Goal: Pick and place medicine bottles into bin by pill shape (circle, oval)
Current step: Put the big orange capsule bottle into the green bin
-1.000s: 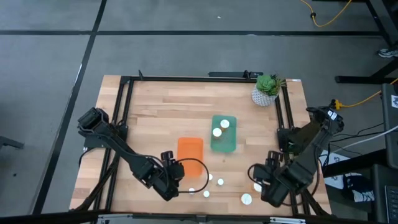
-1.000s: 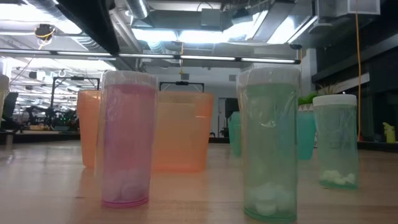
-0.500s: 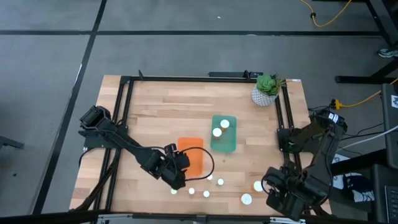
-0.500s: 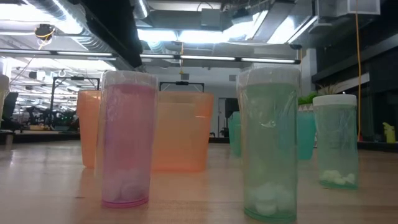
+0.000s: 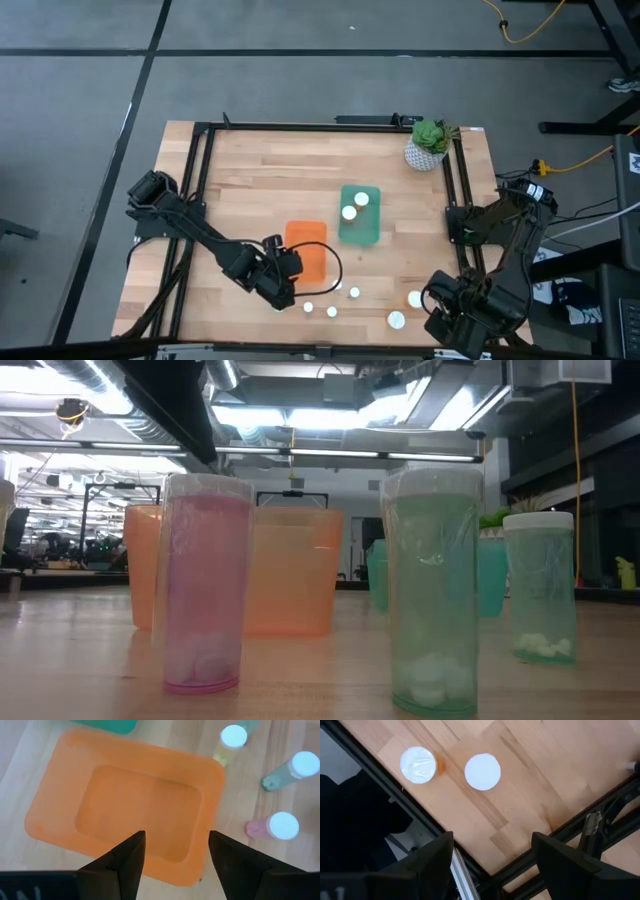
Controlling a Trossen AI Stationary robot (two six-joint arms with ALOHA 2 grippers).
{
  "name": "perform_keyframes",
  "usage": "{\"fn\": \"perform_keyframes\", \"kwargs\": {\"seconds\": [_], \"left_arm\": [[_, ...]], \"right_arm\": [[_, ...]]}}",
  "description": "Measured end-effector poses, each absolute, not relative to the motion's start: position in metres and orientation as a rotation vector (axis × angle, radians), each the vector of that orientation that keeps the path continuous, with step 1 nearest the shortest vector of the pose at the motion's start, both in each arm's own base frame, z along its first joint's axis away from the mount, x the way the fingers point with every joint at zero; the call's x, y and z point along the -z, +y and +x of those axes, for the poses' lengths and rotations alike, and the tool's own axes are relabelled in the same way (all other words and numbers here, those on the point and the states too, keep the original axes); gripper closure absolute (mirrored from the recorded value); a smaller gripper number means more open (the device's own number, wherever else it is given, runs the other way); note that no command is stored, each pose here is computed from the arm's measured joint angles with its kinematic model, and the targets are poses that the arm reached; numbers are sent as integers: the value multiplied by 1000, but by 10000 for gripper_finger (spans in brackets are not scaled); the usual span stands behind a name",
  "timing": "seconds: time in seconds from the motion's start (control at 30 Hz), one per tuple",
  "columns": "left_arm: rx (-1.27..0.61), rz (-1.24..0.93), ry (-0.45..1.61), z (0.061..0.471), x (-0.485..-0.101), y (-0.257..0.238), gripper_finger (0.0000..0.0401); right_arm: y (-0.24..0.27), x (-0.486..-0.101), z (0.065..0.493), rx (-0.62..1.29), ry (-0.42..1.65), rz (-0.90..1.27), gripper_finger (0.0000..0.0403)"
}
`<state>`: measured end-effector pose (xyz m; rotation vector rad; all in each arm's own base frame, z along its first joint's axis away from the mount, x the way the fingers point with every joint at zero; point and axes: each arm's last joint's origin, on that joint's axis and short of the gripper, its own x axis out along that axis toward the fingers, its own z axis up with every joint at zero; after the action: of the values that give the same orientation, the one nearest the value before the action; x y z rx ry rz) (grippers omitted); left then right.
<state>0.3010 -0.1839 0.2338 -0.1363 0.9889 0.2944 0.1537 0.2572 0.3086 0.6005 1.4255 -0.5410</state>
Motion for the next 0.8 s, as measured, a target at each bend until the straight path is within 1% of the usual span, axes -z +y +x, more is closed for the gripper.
{"fn": "perform_keyframes", "kwargs": {"seconds": [0.2, 0.3, 0.47, 0.6, 0.8], "left_arm": [[-295, -136, 989, 301, -234, -184, 190], [-295, -136, 989, 301, -234, -184, 189], [-295, -136, 989, 301, -234, -184, 189], [-294, -135, 989, 301, -234, -184, 190], [-294, -135, 989, 301, -234, -184, 190]], "right_arm": [[260, -302, 156, 570, 1432, 576, 131], [262, -294, 156, 614, 1445, 514, 131], [273, -281, 155, 597, 1466, 429, 131], [281, -273, 154, 618, 1496, 455, 131], [293, -264, 157, 579, 1508, 491, 131]]}}
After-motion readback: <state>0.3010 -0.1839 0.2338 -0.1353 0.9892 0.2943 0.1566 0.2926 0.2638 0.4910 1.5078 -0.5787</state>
